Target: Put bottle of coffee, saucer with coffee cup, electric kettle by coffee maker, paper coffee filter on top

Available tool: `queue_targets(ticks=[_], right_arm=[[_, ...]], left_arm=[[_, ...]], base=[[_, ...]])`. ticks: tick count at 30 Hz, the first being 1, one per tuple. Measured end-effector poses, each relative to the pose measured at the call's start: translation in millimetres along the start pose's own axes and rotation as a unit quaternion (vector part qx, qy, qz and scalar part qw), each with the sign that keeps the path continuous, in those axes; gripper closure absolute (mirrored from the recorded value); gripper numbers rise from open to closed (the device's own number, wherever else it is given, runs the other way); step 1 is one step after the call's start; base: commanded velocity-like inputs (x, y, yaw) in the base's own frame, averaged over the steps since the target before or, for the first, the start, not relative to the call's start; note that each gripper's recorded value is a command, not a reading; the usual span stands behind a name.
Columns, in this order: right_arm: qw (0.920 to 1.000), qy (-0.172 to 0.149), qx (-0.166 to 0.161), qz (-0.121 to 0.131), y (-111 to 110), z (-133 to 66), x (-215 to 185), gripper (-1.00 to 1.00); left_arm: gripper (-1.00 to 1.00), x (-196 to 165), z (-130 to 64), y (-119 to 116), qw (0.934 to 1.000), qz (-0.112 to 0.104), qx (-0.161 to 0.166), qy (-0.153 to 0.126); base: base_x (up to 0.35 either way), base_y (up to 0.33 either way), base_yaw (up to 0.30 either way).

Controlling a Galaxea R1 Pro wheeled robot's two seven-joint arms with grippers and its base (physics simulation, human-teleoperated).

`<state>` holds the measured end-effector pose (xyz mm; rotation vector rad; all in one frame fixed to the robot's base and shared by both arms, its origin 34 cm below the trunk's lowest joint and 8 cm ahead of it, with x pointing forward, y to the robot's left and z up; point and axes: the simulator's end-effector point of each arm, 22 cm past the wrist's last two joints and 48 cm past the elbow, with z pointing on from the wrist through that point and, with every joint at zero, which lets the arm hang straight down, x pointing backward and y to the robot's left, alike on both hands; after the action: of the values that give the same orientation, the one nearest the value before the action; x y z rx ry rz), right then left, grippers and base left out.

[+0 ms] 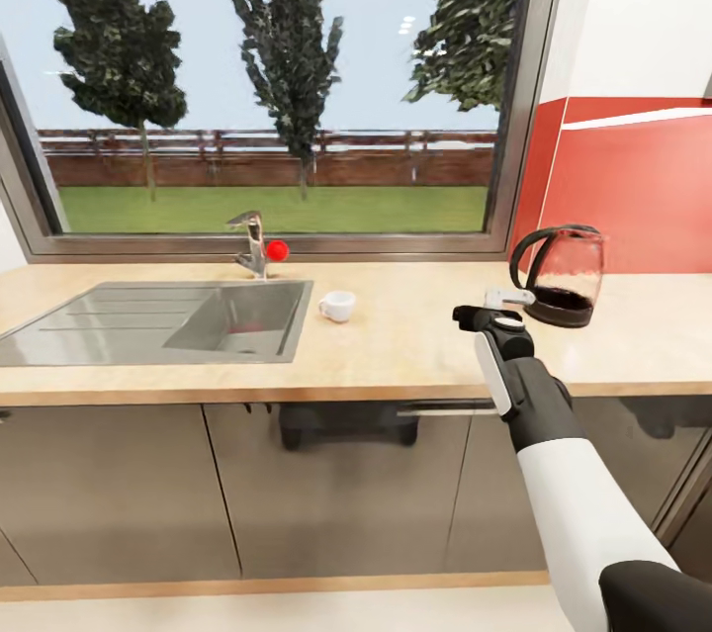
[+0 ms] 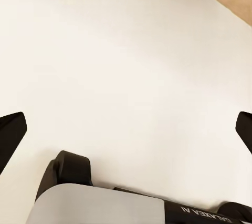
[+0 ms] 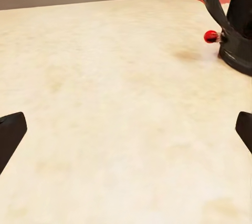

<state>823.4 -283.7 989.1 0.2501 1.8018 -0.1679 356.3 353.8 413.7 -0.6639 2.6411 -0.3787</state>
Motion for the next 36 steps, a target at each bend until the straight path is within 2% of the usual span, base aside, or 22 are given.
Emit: queue_targets(ticks=[3,5,6,7,15,22,36], right_arm=[[0.9999,-0.007,0.007,-0.003,-9.6,1.5,-8.2,-1.00],[0.9996,-0.024,0.015,-0.003,-19.2,3.1,-33.5,-1.00],[0.9981,-0.047,0.033,-0.021,-28.2,2.5,-60.7,-1.00],[0.9976,-0.049,0.040,-0.029,-30.5,4.6,-65.3,-1.00],[0.9970,-0.046,0.048,-0.040,-32.2,10.9,-73.0,-1.00],[0.9963,-0.061,0.049,-0.037,-31.5,13.4,-83.1,-1.00],[0.9963,-0.060,0.050,-0.037,-31.2,19.5,-76.8,-1.00]], left_arm=[[-1.00,0.0,-0.1,0.0,1.0000,0.000,0.000,0.000],[-1.00,0.0,-0.1,0.0,1.0000,0.000,0.000,0.000],[-1.00,0.0,0.0,0.0,1.0000,0.000,0.000,0.000],[-1.00,0.0,0.0,0.0,1.0000,0.000,0.000,0.000],[-1.00,0.0,-0.1,0.0,1.0000,0.000,0.000,0.000],[-1.00,0.0,0.0,0.0,1.0000,0.000,0.000,0.000],[-1.00,0.0,0.0,0.0,1.0000,0.000,0.000,0.000]], base=[[0.132,-0.123,0.000],[0.096,-0.084,0.000],[0.041,-0.022,0.000],[0.070,-0.038,0.000],[0.167,-0.114,0.000],[0.086,-0.059,0.000],[0.101,-0.028,0.000]])
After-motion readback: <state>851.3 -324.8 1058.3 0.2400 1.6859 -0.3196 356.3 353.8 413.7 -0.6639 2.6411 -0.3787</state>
